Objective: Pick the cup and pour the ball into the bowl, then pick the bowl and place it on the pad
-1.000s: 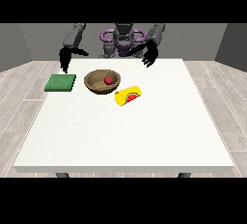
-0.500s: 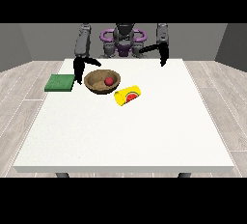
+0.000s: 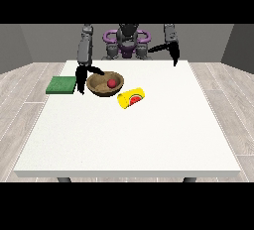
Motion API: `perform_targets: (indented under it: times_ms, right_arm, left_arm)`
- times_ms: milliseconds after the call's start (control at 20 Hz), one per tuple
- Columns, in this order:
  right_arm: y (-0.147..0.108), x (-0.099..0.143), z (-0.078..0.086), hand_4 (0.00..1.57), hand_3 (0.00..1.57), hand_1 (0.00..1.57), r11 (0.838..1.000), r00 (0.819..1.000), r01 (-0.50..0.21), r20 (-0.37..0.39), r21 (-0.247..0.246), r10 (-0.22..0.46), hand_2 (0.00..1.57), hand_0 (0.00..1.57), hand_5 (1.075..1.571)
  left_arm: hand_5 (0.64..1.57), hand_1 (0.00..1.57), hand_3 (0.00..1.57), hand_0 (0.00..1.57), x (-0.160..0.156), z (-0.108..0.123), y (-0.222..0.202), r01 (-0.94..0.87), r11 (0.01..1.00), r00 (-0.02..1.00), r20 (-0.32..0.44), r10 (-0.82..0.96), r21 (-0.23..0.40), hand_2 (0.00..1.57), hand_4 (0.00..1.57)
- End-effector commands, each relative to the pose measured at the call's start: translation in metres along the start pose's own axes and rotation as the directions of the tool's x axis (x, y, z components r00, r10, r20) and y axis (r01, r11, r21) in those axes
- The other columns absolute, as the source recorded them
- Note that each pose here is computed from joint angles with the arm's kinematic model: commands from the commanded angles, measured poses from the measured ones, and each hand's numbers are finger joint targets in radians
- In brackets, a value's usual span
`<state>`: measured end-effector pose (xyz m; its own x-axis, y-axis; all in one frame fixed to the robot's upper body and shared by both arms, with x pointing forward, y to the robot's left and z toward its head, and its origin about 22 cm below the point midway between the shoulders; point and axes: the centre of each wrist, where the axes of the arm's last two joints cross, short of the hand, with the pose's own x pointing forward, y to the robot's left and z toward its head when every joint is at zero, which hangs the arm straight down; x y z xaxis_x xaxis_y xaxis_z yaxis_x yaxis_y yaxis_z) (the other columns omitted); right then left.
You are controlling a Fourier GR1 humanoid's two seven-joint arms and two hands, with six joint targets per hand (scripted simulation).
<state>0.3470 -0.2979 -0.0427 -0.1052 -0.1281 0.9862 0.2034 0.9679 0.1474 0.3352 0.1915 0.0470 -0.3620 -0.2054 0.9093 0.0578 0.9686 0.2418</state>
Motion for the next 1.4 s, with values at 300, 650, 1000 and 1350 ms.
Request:
perform_targets:
  times_ms: [300, 650, 1000, 1350]
  right_arm:
    - [0.021, -0.03, 0.009, 0.39, 0.0, 0.0, 0.999, 0.996, 0.049, -0.078, -0.012, -0.05, 0.0, 0.0, 1.57]
    - [-0.041, -0.036, 0.028, 0.92, 1.57, 1.57, 0.867, 0.88, -0.452, -0.262, -0.21, 0.395, 1.57, 1.57, 1.536]
    - [-0.014, -0.021, 0.008, 0.89, 1.18, 1.57, 0.781, 0.776, -0.596, -0.386, -0.188, 0.5, 1.57, 1.57, 1.567]
    - [0.024, 0.036, -0.039, 0.81, 0.89, 1.57, 0.797, 0.729, -0.603, -0.433, -0.041, 0.53, 1.57, 1.57, 1.565]
  left_arm:
    - [1.565, 0.0, 0.0, 0.0, 0.017, -0.01, 0.034, -0.009, 1.0, 1.0, 0.024, 0.009, 0.006, 0.0, 0.0]
    - [1.549, 0.0, 0.0, 0.0, 0.038, -0.013, 0.001, -0.03, 0.996, 0.992, 0.119, 0.04, -0.082, 0.0, 0.57]
    - [1.436, 0.0, 0.0, 0.0, -0.004, 0.004, 0.016, -0.056, 0.997, 0.998, -0.044, 0.054, -0.054, 0.0, 0.93]
    - [1.411, 0.0, 0.0, 0.0, -0.055, 0.037, 0.089, -0.029, 0.992, 0.972, -0.228, 0.058, 0.126, 0.0, 1.0]
